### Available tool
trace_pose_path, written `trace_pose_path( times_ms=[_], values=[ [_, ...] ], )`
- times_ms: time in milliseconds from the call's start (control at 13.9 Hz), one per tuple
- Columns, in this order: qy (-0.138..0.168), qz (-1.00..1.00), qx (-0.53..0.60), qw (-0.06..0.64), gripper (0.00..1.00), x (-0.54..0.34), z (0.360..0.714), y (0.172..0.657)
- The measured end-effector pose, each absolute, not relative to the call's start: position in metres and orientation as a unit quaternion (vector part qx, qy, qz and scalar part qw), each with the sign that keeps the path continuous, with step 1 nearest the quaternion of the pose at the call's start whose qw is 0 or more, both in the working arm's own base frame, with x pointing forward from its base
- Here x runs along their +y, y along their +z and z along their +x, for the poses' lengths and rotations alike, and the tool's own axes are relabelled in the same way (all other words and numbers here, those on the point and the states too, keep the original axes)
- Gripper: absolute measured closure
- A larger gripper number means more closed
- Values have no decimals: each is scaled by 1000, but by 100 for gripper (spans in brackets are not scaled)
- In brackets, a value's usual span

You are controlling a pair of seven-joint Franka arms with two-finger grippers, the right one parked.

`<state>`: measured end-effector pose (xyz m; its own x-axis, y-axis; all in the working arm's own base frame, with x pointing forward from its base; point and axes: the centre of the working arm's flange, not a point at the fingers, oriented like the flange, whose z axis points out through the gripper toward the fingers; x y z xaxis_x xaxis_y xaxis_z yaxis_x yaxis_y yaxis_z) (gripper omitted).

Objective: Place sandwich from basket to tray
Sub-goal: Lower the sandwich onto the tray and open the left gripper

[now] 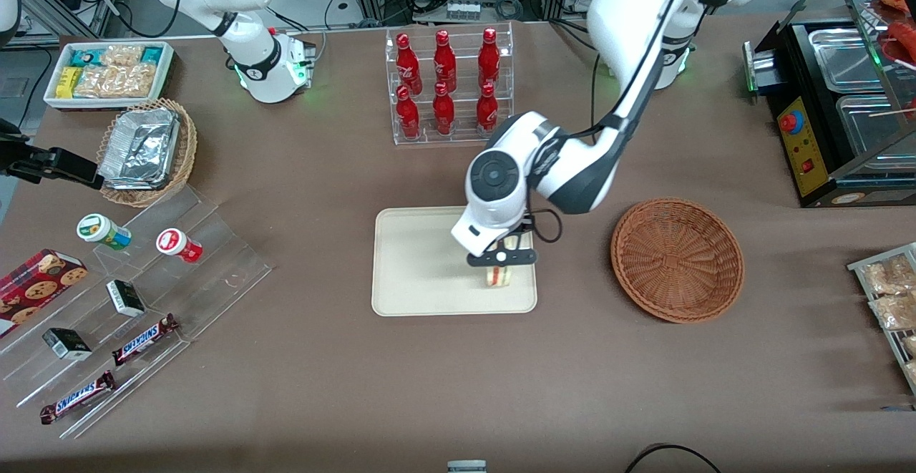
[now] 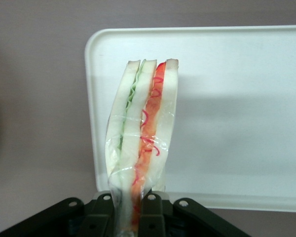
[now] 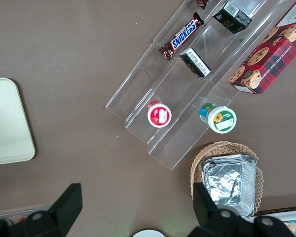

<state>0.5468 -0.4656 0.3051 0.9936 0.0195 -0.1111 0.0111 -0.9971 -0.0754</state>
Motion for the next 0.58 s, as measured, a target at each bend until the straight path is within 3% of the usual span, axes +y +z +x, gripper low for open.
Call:
trace_pose_path(
  times_ms=[577],
  values=[
    [56,-997,-11,51,85,-483,559,256]
  ],
)
